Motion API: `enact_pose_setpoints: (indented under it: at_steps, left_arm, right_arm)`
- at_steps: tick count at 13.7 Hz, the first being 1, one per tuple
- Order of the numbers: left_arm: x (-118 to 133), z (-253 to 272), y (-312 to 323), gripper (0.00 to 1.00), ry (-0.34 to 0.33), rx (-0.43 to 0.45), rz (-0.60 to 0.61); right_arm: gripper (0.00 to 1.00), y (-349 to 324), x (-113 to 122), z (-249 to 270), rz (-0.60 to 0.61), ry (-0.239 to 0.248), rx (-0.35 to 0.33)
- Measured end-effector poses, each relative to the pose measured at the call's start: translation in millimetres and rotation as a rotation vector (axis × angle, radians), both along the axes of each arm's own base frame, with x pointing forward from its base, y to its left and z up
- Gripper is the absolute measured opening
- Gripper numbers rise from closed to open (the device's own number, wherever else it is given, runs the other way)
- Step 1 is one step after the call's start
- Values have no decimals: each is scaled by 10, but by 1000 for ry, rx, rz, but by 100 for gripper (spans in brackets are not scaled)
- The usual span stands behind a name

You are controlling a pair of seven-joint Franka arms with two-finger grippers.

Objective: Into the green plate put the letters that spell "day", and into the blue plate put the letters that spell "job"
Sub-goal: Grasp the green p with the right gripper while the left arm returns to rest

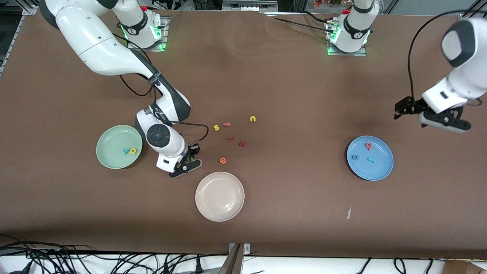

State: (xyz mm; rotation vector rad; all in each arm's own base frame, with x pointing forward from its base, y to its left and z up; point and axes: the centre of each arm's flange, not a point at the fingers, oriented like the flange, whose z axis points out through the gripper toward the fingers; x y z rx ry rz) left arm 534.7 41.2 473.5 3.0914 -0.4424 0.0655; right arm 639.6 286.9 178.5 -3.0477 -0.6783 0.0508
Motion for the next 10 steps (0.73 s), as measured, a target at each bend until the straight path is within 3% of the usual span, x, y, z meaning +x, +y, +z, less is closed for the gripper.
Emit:
enact_pose_setpoints:
  at_steps: [5,8,10]
  left_arm:
    - [-322,1428,-244,100,108,24,45]
    - [-454,1946,-250,100,89,37,59]
    - [-446,1964,-333,100,92,41,64]
  right_arm:
    - [28,0,3,3,-3,-1,0]
    - [28,0,3,4,-3,-1,0]
    - [28,0,21,23,-5,-5,2]
